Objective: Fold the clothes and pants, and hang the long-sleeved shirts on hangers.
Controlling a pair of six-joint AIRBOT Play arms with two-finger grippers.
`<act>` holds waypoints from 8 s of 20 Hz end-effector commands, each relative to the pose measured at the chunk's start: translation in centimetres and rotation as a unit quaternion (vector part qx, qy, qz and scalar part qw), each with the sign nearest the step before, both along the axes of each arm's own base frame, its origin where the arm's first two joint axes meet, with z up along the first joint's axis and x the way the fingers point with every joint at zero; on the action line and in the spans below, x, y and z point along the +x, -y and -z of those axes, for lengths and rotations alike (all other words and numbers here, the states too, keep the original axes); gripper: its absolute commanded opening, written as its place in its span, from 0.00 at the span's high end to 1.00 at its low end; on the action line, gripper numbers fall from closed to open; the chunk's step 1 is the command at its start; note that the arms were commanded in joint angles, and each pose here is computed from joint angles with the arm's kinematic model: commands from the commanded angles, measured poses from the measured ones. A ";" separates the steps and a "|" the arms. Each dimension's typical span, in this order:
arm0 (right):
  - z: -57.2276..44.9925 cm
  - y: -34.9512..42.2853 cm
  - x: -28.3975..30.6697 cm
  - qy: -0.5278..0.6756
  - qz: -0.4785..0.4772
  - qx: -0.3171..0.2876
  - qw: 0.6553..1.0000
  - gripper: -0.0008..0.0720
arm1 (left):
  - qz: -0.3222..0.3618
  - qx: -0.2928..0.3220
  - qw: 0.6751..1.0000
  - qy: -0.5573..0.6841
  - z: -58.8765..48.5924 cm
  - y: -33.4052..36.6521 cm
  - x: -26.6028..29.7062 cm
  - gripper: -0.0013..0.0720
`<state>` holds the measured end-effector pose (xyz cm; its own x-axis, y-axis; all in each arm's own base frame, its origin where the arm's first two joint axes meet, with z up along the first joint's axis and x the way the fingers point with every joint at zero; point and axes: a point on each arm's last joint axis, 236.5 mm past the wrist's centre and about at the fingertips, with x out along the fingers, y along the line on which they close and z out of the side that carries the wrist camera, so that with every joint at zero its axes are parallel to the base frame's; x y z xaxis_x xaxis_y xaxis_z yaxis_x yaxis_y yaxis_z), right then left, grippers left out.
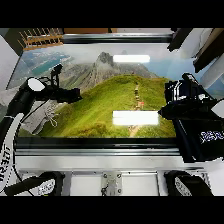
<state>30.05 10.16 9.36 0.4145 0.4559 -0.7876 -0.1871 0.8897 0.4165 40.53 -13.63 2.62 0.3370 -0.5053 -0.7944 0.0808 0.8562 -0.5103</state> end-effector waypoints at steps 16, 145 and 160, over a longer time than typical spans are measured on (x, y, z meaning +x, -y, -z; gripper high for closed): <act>0.0 0.0 0.0 -0.001 -0.001 0.000 1.000 0.95 | -0.037 0.180 0.982 0.038 -2.0 -11.9 2.6 0.00; 16.9 -19.5 13.6 -0.108 -0.193 0.043 0.974 0.35 | -0.094 0.086 0.991 0.040 2.0 -7.7 8.5 0.96; 17.5 -22.1 13.6 -0.047 -0.227 -0.014 0.973 0.47 | -0.094 0.086 0.991 0.039 2.0 -7.7 8.5 0.96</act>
<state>43.35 31.30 -8.18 0.0736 0.5479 -0.8333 -0.5119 0.7379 0.4399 49.07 -5.97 0.68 0.4771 -0.2880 -0.8303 -0.0543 0.9333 -0.3549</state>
